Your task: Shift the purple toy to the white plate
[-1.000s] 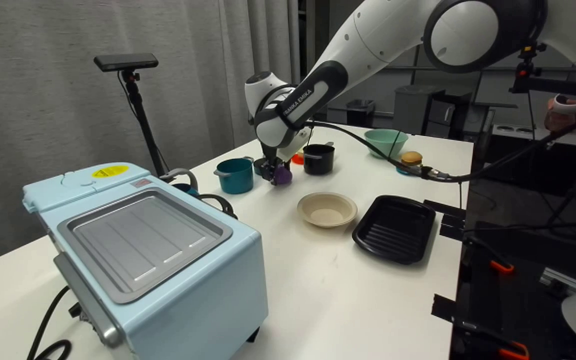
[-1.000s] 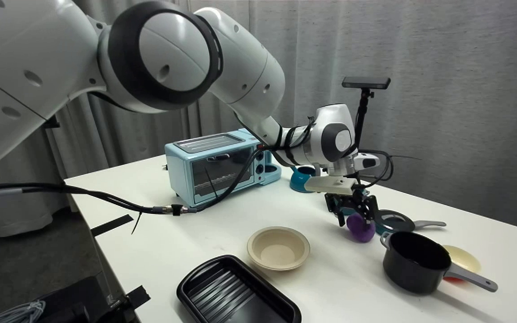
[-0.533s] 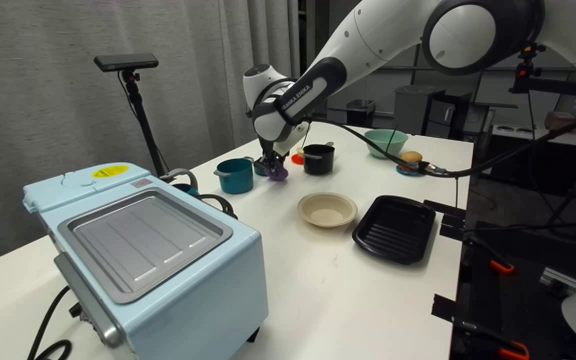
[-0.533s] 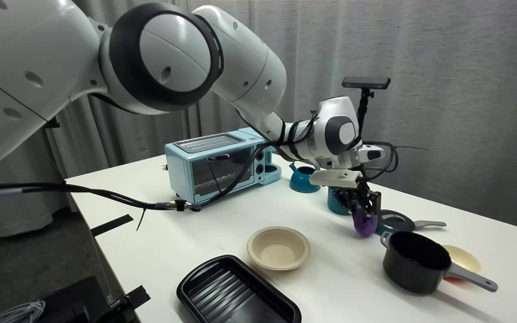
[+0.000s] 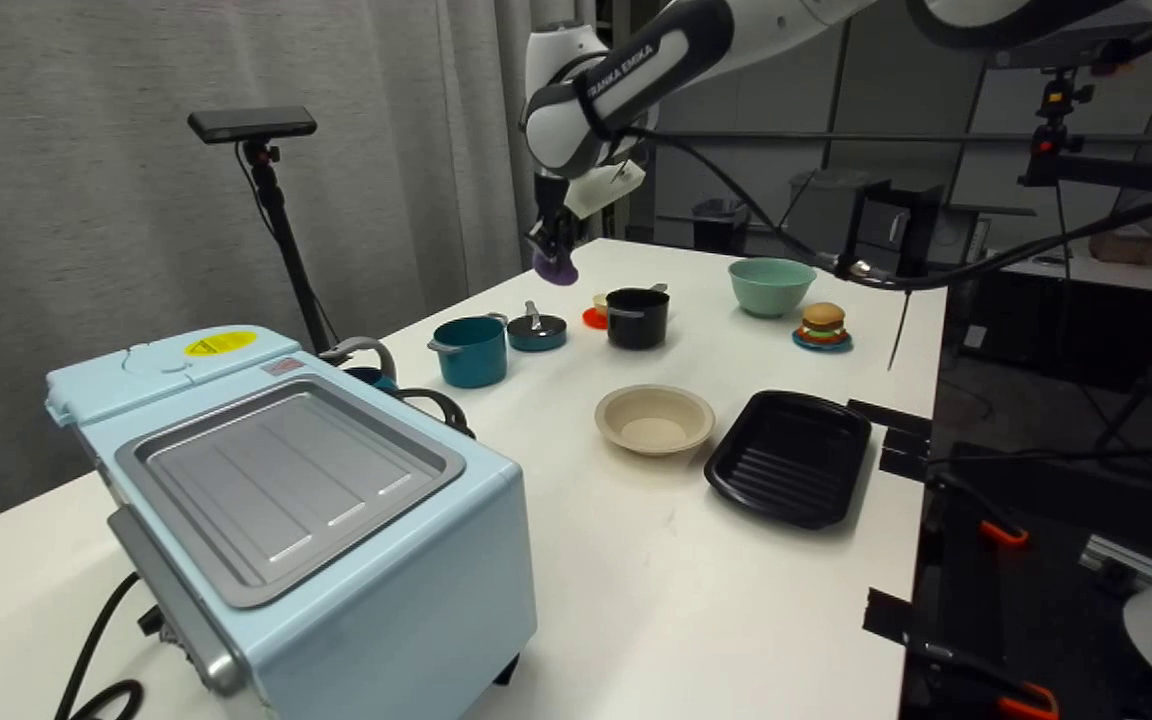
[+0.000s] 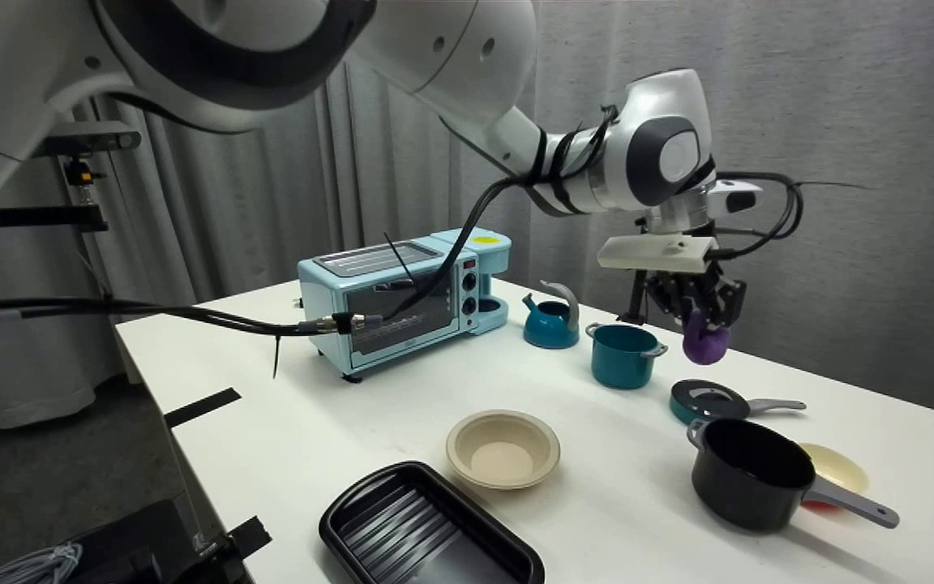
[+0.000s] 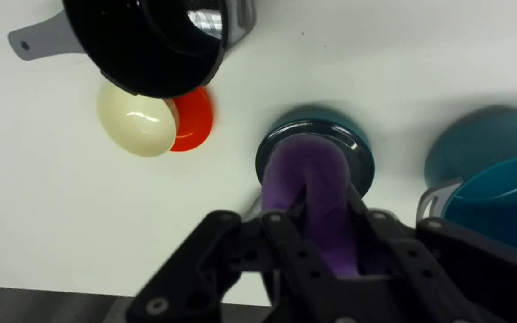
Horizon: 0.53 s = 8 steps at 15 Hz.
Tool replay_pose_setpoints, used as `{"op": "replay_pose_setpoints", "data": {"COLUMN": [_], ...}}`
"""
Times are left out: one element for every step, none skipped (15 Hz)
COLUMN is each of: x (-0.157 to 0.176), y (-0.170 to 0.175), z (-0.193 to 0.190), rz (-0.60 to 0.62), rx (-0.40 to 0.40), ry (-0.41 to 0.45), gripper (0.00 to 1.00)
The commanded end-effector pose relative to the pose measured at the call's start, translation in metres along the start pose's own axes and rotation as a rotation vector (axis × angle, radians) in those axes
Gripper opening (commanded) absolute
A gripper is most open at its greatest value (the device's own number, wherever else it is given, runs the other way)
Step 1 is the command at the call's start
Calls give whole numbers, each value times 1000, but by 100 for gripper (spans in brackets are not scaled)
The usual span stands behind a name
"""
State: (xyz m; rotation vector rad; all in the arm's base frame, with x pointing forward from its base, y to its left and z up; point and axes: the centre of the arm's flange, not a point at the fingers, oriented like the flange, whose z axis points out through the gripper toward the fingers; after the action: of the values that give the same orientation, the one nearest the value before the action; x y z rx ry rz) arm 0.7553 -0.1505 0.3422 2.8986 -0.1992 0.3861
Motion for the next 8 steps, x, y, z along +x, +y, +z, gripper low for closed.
{"op": "replay_pose_setpoints", "data": {"x": [-32, -38, -46, -55, -64, -73, -83, -92], "y": [28, 26, 24, 17, 11, 0, -10, -19], "z": [-55, -67, -78, -89, -98, -102, -105, -105], "rz": [-44, -67, -92, -124, -158, -198, -230, -256], "rx": [163, 201, 237, 264, 289, 314, 329, 336], "ry": [9, 26, 24, 24, 21, 8, -8, -28], "gripper": [4, 4, 4, 4, 4, 4, 4, 4]}}
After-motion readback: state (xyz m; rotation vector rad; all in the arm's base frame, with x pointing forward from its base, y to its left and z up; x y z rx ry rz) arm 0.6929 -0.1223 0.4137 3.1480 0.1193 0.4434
